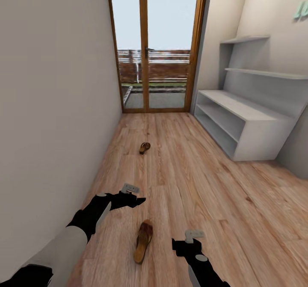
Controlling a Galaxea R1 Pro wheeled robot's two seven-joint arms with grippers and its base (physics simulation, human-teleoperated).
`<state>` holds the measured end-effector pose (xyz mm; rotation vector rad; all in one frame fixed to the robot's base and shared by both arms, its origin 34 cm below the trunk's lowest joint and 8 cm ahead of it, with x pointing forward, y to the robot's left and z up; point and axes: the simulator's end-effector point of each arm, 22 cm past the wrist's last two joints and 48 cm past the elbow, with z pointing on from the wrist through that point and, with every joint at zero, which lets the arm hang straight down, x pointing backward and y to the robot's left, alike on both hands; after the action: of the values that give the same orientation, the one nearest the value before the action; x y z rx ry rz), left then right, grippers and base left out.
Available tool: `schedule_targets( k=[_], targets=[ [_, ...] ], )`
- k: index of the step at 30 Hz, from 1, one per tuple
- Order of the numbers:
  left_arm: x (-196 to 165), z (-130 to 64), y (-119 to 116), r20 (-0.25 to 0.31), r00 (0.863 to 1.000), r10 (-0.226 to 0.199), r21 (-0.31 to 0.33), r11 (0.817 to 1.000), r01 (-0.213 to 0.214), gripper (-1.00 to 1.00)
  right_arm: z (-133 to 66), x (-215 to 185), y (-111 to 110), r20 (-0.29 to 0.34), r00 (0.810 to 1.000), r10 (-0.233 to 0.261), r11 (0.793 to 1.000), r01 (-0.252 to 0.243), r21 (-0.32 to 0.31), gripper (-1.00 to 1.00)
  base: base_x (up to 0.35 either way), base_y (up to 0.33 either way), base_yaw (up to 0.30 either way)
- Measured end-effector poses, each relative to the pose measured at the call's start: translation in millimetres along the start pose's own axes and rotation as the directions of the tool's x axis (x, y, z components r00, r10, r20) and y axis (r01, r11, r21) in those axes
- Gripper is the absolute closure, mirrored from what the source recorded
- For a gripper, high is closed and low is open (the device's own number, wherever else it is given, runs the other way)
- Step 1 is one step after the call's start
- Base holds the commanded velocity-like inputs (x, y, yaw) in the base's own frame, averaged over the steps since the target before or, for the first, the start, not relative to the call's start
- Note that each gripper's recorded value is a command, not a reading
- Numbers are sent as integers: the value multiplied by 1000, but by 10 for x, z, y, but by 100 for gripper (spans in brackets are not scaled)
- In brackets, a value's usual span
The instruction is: Pick up the two gym shoes and the two sandals from the corridor floor and place them onto the hallstand (shoe rack) in the corridor, making sure they are on the rack and not on the floor. Arrange them so the two gym shoes are next to each other and the two sandals are next to each other.
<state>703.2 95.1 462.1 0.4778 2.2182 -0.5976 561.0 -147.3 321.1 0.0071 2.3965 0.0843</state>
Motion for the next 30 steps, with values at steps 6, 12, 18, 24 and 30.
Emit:
schedule_targets(
  k=[6,12,18,24,30],
  targets=[
    [-1,2,-5,0,1000,0,1,1000,0,-100,0,3,0,-1,1000,0,1000,0,0,-100,321,149,0],
    [1,2,-3,0,1000,0,0,1000,0,-100,0,4,3,-1,1000,0,1000,0,-1,-100,316,108,0],
    [2,2,0,0,1000,0,0,1000,0,-100,2,10,4,-3,1000,0,1000,0,-2,-100,206,86,0],
    [3,3,2,0,1000,0,-1,1000,0,-100,3,11,7,-2,1000,-1,1000,1,-3,-100,96,56,0],
    [7,6,-1,-1,1000,-1,0,1000,1,-100,2,1,6,-1,1000,-1,1000,1,-1,-100,18,11,0]
  ],
)
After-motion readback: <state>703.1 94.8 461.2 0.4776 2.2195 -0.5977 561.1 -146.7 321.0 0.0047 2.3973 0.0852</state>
